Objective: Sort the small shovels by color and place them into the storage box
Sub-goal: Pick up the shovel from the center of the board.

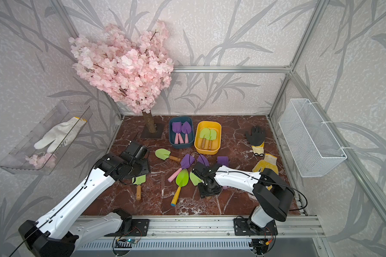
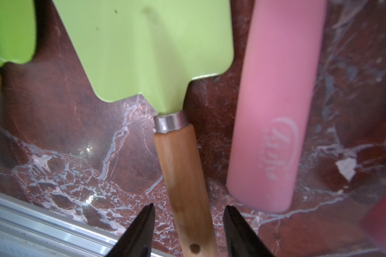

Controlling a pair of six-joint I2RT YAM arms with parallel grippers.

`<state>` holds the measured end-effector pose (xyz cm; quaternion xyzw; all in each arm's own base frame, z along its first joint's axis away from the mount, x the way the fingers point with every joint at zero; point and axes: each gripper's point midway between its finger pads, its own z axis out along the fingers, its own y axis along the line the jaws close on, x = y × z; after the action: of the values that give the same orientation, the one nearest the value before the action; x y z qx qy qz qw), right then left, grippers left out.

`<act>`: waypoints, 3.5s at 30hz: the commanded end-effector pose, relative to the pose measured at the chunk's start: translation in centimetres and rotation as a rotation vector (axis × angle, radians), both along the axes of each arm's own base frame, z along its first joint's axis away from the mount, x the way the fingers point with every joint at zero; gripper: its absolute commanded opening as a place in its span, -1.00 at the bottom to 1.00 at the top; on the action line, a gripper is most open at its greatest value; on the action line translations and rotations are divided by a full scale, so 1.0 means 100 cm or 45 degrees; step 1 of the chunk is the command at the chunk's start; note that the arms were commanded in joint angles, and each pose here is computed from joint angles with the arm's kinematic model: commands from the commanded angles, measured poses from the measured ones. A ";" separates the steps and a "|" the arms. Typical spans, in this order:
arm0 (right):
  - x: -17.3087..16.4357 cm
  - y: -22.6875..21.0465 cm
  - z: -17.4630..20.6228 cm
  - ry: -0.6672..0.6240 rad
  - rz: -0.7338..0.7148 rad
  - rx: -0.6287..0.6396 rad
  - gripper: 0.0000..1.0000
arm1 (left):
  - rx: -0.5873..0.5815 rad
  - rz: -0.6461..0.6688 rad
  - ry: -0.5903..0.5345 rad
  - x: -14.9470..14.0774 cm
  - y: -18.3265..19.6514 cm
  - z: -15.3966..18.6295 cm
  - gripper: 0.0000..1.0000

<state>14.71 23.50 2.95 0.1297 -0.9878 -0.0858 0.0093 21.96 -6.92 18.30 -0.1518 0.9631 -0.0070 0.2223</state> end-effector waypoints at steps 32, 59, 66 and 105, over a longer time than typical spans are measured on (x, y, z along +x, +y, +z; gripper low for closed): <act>-0.001 0.007 0.004 -0.022 0.047 -0.016 -0.26 | 0.003 -0.012 0.003 -0.004 0.002 -0.002 0.27; -0.004 0.005 -0.003 0.006 0.060 -0.053 -0.20 | 0.010 -0.013 0.005 -0.005 0.004 -0.006 0.26; -0.005 0.006 -0.007 0.015 0.060 -0.052 -0.29 | 0.012 -0.015 0.008 -0.006 0.004 -0.007 0.26; -0.002 0.013 0.015 -0.036 0.151 0.007 -0.53 | 0.010 -0.012 -0.002 -0.006 0.005 -0.004 0.27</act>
<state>14.62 24.50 2.85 0.1792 -0.9809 -0.0748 0.0128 21.65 -6.74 17.78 -0.1504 0.9636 -0.0083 0.2208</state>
